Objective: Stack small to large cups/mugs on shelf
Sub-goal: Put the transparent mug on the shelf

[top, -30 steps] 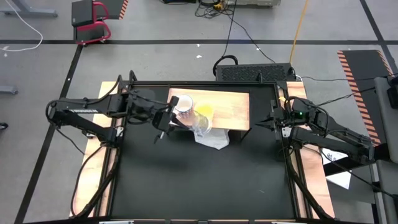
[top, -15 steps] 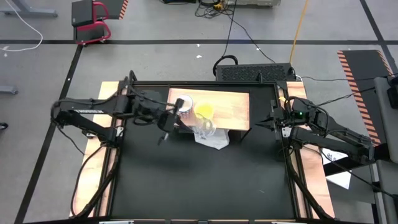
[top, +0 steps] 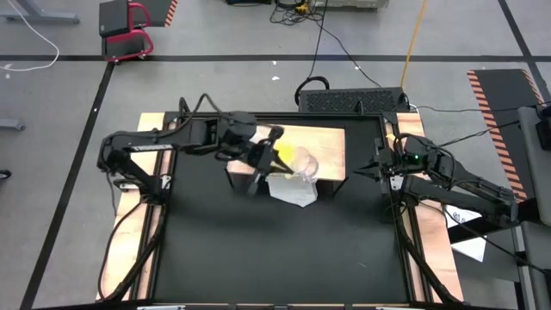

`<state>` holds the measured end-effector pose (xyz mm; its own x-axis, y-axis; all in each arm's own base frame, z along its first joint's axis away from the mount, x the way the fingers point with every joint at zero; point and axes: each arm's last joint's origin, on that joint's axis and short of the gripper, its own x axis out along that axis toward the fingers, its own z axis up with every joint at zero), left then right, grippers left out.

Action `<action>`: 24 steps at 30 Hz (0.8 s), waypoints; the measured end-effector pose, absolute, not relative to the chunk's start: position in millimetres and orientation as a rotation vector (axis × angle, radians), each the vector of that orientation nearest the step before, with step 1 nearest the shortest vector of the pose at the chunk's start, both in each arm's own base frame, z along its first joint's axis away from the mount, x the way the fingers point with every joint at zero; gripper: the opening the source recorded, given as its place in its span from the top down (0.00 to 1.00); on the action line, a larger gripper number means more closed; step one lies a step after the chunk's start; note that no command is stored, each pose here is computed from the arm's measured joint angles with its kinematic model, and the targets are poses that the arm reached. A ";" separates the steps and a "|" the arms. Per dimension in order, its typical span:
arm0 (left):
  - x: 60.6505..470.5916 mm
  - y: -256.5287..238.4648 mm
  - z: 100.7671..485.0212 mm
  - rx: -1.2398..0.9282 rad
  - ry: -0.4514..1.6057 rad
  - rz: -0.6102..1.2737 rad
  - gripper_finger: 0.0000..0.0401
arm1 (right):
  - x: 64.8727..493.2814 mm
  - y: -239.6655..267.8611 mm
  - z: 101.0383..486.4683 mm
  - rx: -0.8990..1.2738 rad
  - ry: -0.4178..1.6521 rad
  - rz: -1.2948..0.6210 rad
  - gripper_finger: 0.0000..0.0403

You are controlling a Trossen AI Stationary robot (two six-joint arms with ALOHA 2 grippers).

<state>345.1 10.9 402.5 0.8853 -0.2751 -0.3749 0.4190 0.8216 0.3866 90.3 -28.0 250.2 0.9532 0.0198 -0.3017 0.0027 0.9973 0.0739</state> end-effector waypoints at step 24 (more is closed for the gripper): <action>415.3 75.9 408.4 0.340 0.341 -0.382 1.00 | 90.3 -28.0 250.1 0.076 0.308 0.009 1.00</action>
